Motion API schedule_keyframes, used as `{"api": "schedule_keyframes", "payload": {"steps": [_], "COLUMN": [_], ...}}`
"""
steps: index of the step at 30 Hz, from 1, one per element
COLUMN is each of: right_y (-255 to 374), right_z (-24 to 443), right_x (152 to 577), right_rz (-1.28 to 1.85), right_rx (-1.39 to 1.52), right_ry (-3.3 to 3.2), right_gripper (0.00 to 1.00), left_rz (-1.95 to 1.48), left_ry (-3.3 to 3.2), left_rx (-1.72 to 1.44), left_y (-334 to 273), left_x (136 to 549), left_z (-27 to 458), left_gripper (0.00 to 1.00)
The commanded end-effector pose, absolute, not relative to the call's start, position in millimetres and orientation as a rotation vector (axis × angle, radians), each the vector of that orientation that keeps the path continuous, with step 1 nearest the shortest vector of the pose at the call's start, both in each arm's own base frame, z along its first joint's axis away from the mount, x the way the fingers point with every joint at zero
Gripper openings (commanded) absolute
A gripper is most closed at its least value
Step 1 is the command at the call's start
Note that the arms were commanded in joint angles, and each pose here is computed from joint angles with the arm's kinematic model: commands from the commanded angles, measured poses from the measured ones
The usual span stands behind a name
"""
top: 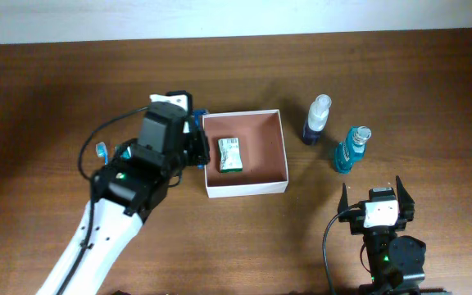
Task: Pack container
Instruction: 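Carry the blue razor right over the pink box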
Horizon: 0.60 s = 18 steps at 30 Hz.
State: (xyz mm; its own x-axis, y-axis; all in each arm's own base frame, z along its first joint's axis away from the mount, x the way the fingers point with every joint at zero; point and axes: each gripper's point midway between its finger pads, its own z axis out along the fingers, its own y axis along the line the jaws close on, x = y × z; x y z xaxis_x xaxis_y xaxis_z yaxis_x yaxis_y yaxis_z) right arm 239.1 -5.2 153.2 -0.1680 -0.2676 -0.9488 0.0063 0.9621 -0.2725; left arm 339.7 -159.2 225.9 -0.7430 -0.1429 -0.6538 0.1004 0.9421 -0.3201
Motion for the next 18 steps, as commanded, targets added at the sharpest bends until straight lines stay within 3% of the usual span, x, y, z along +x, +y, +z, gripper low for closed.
{"api": "schedule_keyframes", "payload": {"steps": [1, 18], "right_y": [-7.7, -7.7], "right_z": [151.7, 151.6], "right_x": [238.9, 238.9], "right_rz": [-0.256, -0.256], "right_rx": [-0.185, -0.185], "right_ry": [1.725, 1.725], "right_gripper": [0.98, 0.98], "left_rz": [-0.445, -0.244], "left_ry": [2.412, 2.529], "left_rx": [-0.062, -0.042], "left_y": [-172.4, -202.2], "left_x": [340.8, 357.9], "left_z": [213.2, 148.6], "left_gripper": [0.02, 0.01]}}
